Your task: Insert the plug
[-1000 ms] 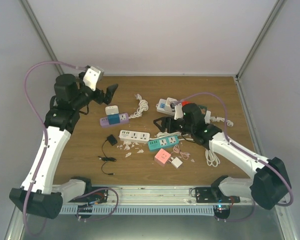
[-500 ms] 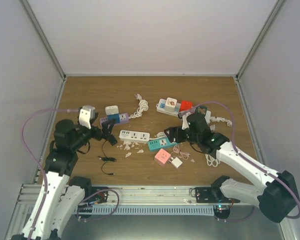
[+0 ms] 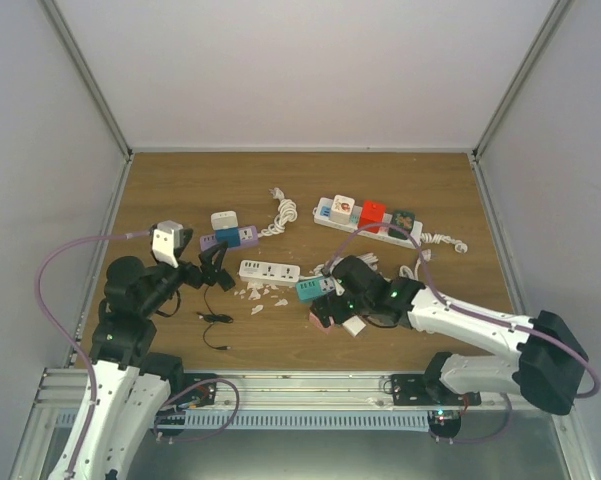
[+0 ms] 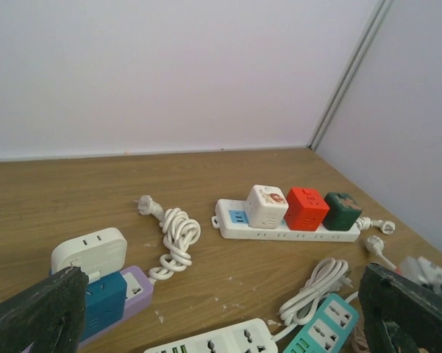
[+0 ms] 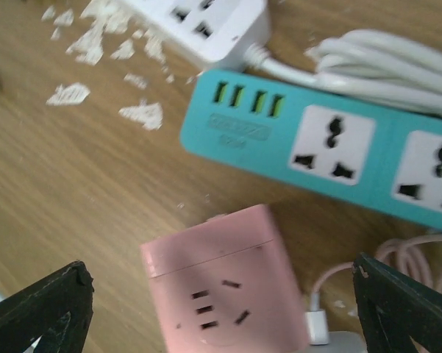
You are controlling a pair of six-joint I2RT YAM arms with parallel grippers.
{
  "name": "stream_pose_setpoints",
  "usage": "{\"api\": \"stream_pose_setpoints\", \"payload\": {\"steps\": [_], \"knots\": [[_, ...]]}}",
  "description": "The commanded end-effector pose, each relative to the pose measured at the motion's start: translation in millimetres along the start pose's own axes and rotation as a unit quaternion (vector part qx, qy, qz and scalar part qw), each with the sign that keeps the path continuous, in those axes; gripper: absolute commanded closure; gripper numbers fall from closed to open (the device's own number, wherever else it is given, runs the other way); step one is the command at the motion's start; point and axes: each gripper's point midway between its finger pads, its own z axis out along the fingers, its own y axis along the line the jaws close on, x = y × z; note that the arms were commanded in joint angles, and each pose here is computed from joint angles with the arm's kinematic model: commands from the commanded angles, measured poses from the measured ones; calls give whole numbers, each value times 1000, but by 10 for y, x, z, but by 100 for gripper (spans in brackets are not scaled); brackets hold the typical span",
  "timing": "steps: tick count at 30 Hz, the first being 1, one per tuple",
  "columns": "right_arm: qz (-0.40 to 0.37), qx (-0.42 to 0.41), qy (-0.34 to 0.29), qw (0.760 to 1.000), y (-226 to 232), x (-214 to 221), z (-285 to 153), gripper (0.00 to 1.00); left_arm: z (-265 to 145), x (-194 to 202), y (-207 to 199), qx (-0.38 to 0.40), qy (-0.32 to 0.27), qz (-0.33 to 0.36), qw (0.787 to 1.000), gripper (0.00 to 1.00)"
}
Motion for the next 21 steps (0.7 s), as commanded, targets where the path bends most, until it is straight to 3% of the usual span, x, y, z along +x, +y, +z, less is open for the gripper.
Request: {"api": "stream_pose_setpoints", "payload": {"steps": [1,6,15,21], "knots": [[-24,17,14,999,77,97,69,4,-27,-154,-77,16,-28,19,999,1],[-33,16,29,999,124,162,167,5,-21,-49,-59,18,-19,-12,1000,1],[-54,18,76,995,246,298,367,12,6,-32,-30,10,-7,0,1000,1],[-46,68,70,994,171,250,403,24,37,21,-42,18,4,-6,1000,1]]}}
